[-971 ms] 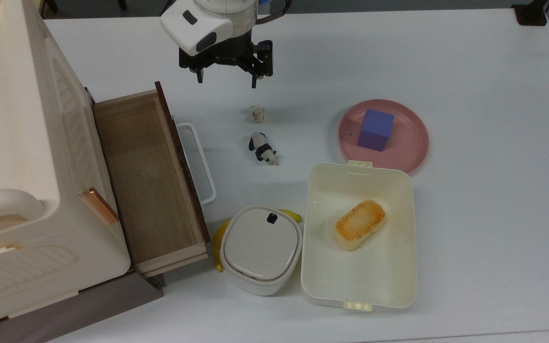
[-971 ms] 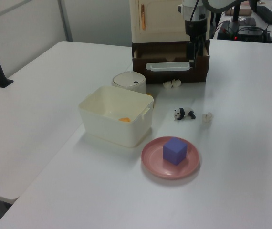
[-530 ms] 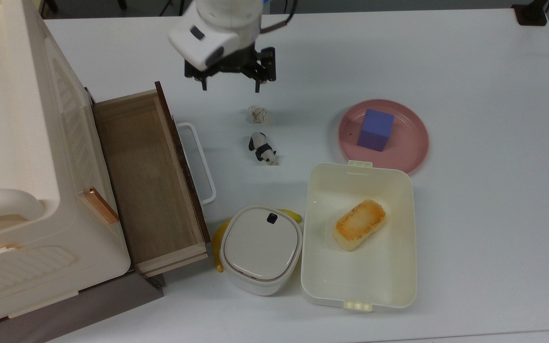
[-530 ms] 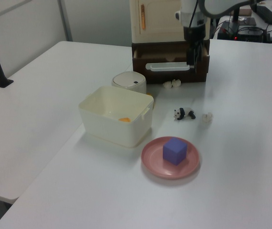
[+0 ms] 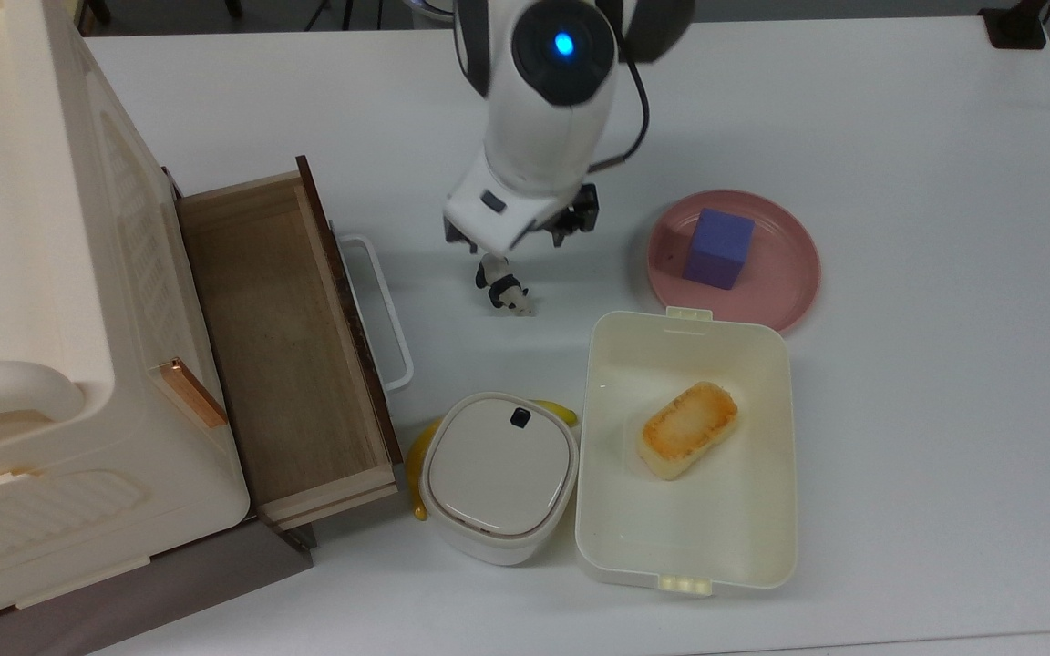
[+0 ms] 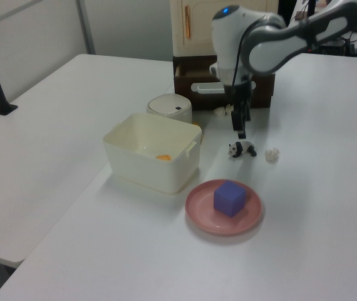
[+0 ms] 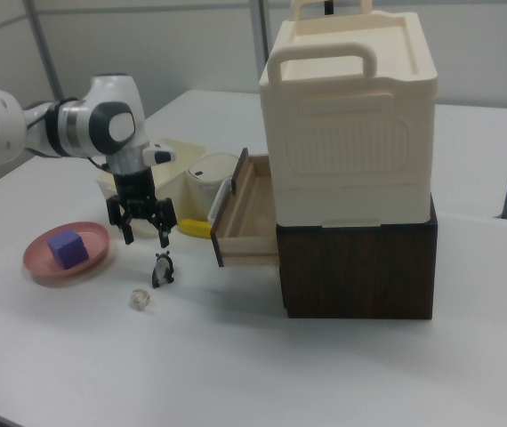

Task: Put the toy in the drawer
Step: 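Lower the gripper over the panda toy and close on it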

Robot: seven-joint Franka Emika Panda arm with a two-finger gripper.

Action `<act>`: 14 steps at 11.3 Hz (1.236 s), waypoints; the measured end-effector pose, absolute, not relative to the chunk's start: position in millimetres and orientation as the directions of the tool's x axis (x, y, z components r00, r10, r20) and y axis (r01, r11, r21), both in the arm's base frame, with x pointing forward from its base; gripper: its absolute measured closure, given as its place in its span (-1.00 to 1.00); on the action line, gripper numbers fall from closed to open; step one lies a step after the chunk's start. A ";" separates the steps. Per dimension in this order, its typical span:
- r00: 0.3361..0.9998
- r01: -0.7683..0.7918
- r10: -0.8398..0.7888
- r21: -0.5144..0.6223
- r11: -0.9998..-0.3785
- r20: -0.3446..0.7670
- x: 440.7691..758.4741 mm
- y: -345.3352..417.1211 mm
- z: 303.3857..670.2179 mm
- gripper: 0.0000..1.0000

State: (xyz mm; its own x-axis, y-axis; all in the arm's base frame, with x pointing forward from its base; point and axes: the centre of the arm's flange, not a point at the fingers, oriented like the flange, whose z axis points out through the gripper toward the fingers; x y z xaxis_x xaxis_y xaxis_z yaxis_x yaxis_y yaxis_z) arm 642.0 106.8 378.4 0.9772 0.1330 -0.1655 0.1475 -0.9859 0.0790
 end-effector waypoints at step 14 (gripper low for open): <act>0.959 0.200 0.162 0.148 -0.969 -0.232 648.1 102.6 316.4 -0.06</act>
State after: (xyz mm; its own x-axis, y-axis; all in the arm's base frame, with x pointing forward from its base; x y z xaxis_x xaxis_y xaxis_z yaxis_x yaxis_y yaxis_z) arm 648.1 102.6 316.4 0.9591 0.1625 -0.2316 0.1999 -0.9685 0.1485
